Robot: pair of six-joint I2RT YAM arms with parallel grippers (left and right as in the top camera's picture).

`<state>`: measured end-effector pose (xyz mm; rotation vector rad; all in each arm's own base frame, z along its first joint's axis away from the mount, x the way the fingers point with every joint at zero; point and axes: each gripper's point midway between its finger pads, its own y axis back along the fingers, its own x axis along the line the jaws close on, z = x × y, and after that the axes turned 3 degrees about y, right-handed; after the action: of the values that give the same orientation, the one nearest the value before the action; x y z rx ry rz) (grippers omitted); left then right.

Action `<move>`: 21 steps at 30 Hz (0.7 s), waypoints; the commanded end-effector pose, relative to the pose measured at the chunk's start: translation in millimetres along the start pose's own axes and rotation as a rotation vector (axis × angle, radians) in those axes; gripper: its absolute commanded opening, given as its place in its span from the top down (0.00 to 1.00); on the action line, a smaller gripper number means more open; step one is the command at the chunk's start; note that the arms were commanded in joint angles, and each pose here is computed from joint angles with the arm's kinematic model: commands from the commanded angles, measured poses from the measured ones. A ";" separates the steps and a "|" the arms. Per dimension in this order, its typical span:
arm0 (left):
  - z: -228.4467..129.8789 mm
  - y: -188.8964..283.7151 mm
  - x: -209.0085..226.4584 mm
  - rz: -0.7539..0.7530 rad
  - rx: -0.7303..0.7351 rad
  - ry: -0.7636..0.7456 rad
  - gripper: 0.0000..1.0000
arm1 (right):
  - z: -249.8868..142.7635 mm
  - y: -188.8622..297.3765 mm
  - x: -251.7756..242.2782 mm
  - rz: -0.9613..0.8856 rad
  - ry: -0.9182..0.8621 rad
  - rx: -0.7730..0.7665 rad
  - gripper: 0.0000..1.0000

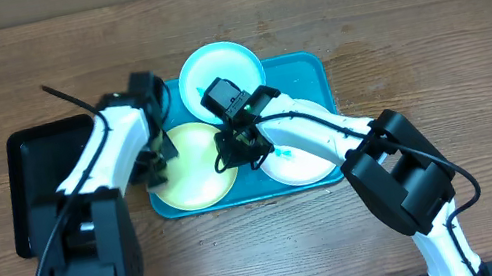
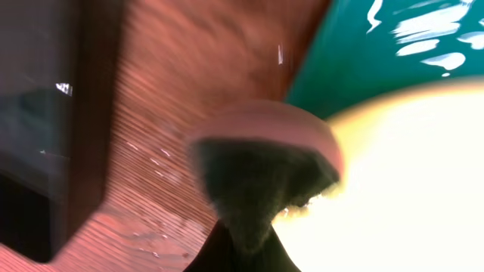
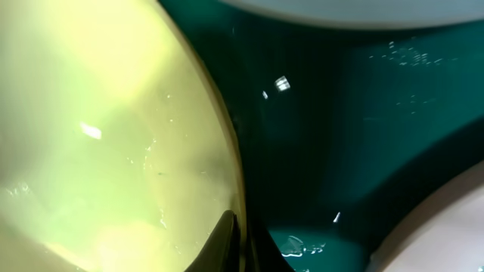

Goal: Clean dirty plates on tray and stack at the side
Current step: 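Return the sponge to the black tray with the left gripper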

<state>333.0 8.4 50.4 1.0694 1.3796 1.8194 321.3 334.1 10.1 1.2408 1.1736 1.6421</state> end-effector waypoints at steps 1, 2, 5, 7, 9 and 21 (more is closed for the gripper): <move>47.8 56.4 25.2 -0.072 -0.168 0.157 0.96 | 4.2 -0.2 -0.2 -0.016 0.033 -0.004 0.96; 53.6 62.1 32.4 -0.089 -0.179 0.186 0.96 | 7.5 4.2 3.1 -0.011 0.047 -0.012 0.96; 67.9 66.8 67.2 -0.104 -0.189 0.290 0.96 | 17.9 20.1 17.0 0.000 0.133 -0.042 0.96; 73.3 54.4 104.3 -0.089 -0.150 0.396 0.96 | 36.2 45.3 20.9 -0.090 0.173 -0.116 0.96; 72.8 40.1 127.1 -0.090 -0.106 0.470 0.96 | 49.3 67.0 23.5 -0.175 0.217 -0.179 0.96; 63.4 -39.2 159.4 -0.162 0.069 0.595 0.96 | 81.2 170.1 50.6 -0.590 0.513 -0.454 0.96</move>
<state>307.9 193.1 80.5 0.4204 1.7417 2.1698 369.2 357.4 165.4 0.3934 1.2044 1.7148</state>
